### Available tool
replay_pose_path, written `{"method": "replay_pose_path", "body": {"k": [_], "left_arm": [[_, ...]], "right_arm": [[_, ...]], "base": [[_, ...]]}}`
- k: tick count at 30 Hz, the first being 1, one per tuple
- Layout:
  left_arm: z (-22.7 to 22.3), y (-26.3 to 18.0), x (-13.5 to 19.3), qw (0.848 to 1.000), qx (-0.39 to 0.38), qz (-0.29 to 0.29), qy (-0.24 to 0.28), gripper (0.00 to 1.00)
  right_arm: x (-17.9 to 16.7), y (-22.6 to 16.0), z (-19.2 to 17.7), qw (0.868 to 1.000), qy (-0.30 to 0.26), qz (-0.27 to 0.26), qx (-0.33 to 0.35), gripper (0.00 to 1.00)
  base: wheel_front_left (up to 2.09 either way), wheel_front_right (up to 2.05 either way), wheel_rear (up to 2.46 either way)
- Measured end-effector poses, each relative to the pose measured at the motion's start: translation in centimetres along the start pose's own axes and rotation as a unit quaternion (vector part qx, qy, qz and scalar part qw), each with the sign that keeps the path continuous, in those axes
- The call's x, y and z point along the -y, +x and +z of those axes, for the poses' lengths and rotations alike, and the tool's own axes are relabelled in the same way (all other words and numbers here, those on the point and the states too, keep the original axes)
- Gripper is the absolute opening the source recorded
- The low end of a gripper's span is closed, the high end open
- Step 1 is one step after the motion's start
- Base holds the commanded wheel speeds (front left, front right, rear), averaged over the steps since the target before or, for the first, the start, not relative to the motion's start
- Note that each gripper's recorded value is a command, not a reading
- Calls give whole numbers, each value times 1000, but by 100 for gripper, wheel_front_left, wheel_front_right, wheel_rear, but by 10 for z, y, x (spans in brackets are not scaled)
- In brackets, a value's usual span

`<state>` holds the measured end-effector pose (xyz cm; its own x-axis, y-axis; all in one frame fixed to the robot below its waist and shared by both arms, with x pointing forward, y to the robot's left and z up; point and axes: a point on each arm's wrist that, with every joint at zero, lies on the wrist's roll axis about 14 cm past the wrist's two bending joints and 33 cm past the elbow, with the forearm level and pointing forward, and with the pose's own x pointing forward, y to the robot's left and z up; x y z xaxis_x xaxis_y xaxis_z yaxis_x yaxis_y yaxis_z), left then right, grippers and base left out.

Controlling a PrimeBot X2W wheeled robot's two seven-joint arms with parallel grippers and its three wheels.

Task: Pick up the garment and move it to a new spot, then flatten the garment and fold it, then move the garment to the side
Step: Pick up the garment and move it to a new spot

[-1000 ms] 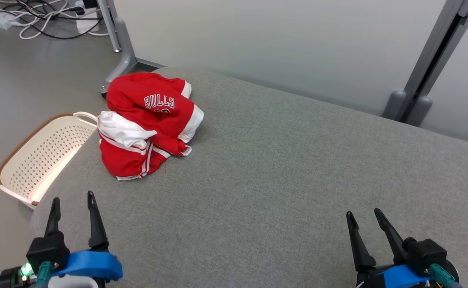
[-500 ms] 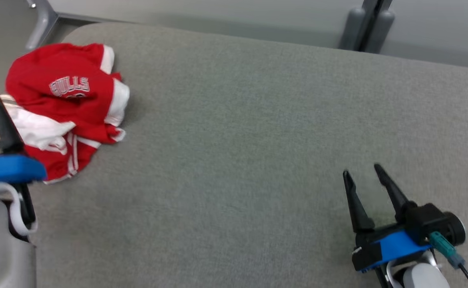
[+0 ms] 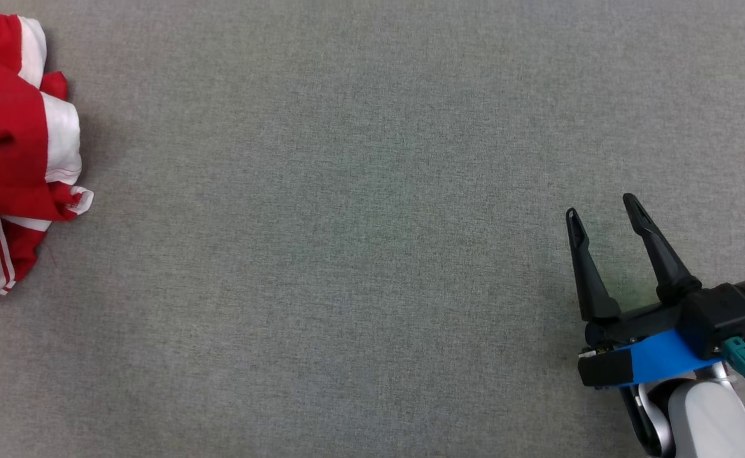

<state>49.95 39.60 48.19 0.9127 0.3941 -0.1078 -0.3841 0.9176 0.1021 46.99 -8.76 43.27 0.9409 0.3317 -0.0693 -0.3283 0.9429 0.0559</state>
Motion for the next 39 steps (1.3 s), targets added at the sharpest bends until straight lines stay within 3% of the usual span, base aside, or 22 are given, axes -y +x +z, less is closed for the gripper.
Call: {"method": "replay_pose_path", "body": {"k": [7,9,14,20,21,22,28,39], "left_arm": [[-48,13,12,995,-99,-21,12,100],[-73,10,15,988,-150,-24,25,100],[-93,8,21,980,-195,-28,29,100],[-128,-9,22,957,-287,-27,34,100],[-129,-10,22,956,-291,-27,35,69],[-130,-11,22,954,-295,-27,35,0],[-126,-14,23,954,-295,-33,36,0],[-41,4,16,986,-149,-46,58,0]], "right_arm": [[13,6,-6,1000,-8,-10,-8,100],[14,8,-10,1000,-10,-9,-12,100],[15,10,-14,1000,-11,-7,-17,100],[15,10,-10,1000,-13,-6,-13,100],[15,10,-9,1000,-13,-7,-13,100],[15,9,-8,1000,-13,-7,-12,100],[14,6,-1,1000,-14,-9,-4,100],[4,-4,26,1000,-6,-7,26,100]], "base": [[0,0,0],[0,0,0],[0,0,0],[0,0,0],[0,0,0],[0,0,0],[0,0,0],[0,0,0]]}}
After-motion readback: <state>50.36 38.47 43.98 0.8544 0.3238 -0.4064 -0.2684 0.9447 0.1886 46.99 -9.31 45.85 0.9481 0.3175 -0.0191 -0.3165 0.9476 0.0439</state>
